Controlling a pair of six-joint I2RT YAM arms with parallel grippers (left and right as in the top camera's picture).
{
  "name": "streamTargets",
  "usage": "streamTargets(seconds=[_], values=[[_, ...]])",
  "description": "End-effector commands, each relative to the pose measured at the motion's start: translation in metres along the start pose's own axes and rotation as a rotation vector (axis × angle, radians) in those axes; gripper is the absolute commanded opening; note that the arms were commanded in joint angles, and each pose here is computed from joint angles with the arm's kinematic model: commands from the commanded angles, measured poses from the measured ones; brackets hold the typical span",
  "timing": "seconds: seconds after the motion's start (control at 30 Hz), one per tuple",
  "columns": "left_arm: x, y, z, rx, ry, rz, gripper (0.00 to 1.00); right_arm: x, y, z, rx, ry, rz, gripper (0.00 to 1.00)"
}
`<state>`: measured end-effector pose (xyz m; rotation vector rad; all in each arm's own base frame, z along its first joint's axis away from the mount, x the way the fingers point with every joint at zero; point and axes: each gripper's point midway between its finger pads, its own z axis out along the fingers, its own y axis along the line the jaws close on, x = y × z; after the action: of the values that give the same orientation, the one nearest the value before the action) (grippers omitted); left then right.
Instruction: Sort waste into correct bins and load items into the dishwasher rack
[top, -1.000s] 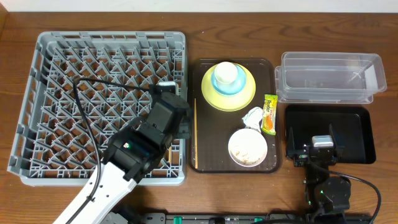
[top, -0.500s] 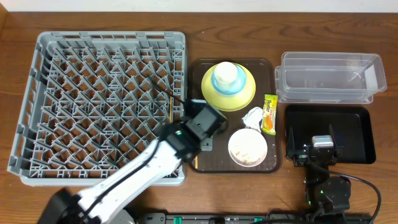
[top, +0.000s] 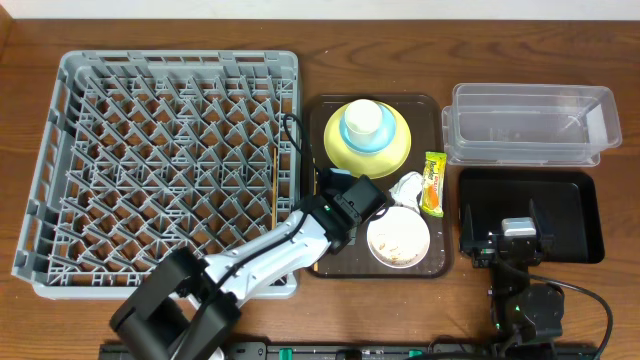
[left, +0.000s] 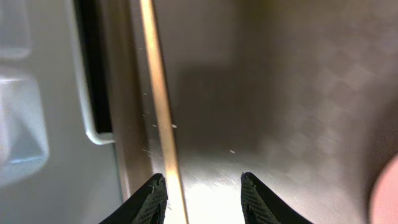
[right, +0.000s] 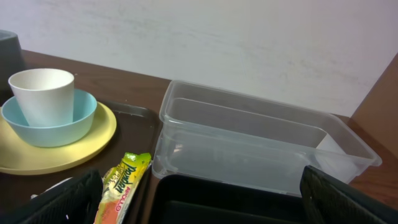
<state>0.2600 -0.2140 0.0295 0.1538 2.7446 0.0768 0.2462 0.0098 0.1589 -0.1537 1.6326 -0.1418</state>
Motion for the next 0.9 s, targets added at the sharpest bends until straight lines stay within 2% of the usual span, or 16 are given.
streamTargets(seconds=[0.0, 0.47, 0.57, 0.87], values=[[-0.005, 0.012, 0.003, -0.069, -0.042, -0.003, 0.42, 0.002, 0.000, 0.000, 0.000, 0.005, -0.011, 0.99], [-0.006, 0.011, 0.013, -0.088, -0.053, -0.004, 0.41, 0.002, 0.000, 0.000, 0.000, 0.005, -0.011, 0.99], [-0.004, 0.011, 0.016, -0.088, -0.052, -0.015, 0.36, 0.002, 0.000, 0.000, 0.000, 0.005, -0.011, 0.99], [0.006, 0.010, 0.040, -0.115, -0.023, -0.041, 0.36, 0.002, 0.000, 0.000, 0.000, 0.005, -0.011, 0.99]])
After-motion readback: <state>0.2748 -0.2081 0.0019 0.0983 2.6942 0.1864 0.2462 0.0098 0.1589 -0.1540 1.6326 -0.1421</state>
